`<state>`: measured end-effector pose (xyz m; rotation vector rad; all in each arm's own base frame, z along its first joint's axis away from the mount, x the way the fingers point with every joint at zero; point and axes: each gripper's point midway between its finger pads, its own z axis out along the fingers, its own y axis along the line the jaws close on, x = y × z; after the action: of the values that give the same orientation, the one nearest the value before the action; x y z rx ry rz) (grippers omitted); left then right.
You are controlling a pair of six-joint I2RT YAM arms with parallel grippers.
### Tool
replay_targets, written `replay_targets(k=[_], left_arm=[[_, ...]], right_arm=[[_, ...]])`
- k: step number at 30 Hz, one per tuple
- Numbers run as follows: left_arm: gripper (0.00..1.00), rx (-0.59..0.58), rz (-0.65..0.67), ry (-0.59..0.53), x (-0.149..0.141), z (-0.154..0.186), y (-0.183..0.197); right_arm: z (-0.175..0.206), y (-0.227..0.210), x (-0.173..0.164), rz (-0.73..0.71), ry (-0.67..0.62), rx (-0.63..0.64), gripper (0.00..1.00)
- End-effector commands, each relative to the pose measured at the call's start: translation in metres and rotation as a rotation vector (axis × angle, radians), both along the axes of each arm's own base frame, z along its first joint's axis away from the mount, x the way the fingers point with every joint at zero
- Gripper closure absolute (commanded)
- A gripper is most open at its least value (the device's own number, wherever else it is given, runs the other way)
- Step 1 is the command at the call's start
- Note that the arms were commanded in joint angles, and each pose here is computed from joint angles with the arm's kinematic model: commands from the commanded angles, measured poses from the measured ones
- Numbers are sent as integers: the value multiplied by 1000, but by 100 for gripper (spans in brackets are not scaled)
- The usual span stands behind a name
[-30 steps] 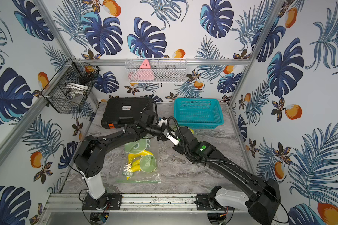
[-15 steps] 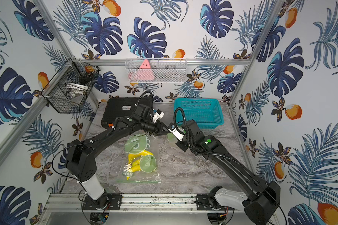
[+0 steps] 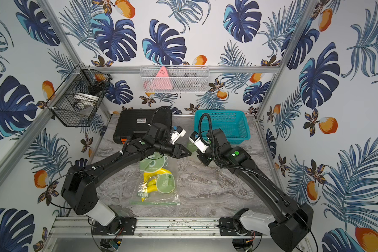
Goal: Open the zip-top bag and take out the banana
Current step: Pick up the zipper food storage bag at the center of the board.
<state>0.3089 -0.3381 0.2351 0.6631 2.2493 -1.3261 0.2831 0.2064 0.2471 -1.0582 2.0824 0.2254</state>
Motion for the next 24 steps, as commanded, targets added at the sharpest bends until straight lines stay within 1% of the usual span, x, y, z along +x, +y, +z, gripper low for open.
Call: replay_targets(k=[1,4,6,8,9,12,15,21,24], left_arm=[[56,-15,9,-191,16,14,-2],[60,-84,-32,-230,14,21,-10],[63,-97,-57,-236,12,19,-16],[68,-105,-58,-245,14,17,-18],[68,-115,-59,-258,15,19,-19],[68,-140,-100,-294,7,26,-27],[70,-136,-141,-325,-4,28,-33],[69,-140,-170,-349,-12,23,-33],[67,-138,-169,-359,-13,21,-31]], right_arm=[[3,2,-7,15,19,19,100],[2,0,-9,11,20,21,100],[4,1,-11,16,21,36,100],[4,2,-11,19,23,41,100],[3,2,-12,19,28,41,100],[-1,1,-13,21,39,35,100],[-2,0,-11,14,34,31,100],[4,-4,-10,12,29,49,100],[6,-6,-9,10,29,52,100]])
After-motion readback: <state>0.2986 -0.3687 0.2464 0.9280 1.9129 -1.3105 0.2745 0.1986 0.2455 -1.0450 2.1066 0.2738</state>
